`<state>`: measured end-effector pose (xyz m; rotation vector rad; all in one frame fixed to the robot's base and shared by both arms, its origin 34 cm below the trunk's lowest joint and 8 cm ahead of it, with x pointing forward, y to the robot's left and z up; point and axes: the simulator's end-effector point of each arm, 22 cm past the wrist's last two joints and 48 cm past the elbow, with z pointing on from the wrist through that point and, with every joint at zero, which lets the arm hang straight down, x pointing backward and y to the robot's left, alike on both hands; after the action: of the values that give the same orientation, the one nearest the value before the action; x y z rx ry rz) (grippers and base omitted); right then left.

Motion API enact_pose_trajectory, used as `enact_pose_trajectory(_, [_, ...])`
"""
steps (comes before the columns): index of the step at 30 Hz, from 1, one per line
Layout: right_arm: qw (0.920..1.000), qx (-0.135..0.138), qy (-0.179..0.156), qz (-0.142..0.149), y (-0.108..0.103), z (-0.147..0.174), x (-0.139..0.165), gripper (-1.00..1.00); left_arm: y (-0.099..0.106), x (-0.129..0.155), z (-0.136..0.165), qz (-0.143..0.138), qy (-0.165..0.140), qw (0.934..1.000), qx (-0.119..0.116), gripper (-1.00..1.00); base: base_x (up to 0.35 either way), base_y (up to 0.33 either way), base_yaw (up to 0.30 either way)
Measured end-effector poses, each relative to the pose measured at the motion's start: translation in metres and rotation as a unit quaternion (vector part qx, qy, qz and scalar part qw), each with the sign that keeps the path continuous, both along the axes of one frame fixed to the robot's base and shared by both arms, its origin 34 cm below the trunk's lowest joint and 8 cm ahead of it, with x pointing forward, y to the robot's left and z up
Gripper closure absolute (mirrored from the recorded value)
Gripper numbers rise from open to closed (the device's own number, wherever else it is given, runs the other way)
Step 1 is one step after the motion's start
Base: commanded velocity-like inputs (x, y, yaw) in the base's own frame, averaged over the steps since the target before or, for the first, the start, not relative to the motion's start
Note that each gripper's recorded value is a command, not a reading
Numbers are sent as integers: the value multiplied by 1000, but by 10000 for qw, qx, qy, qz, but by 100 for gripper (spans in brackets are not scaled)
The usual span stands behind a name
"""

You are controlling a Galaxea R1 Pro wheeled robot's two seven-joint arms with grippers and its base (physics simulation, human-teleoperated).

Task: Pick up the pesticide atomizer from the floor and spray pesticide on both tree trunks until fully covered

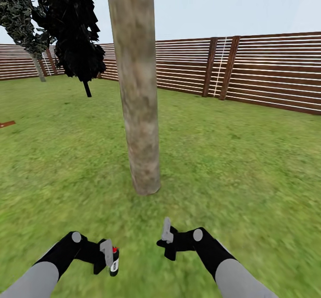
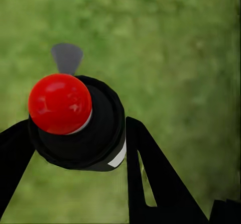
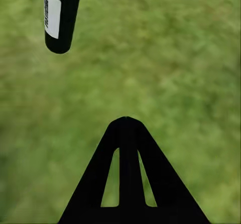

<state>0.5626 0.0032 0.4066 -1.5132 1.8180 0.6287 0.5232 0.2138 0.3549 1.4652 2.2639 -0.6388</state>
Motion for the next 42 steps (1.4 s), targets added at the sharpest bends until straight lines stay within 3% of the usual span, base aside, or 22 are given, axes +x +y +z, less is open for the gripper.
enact_pose_trajectory(5, [10000, 1, -3, 16, 0, 0, 0, 100, -52, -6, 1, -330, 25, 9993, -197, 100, 0, 0, 0])
enact_pose_trajectory(14, [10000, 17, -88, 3, 0, 5, 5, 100, -97, -12, 4, -567, 13, 9977, -362, 100, 0, 0, 0])
enact_pose_trajectory(20, [9999, 23, -105, -2, 0, 6, 6, 100, -105, -10, 4, -579, -39, 9976, -374, 100, 0, 0, 0])
enact_pose_trajectory(25, [9999, 24, -101, -3, 1, 6, 6, 100, -117, 4, 5, -398, -321, 9980, -358, 100, 0, 0, 0])
enact_pose_trajectory(38, [9999, 28, -98, -4, 1, 6, 6, 100, -152, 4, 14, -440, -360, 9965, -606, 100, 0, 0, 0])
enact_pose_trajectory(42, [9999, 29, -99, -4, 1, 6, 6, 100, -154, 8, 15, -391, -430, 9965, -606, 100, 0, 0, 0])
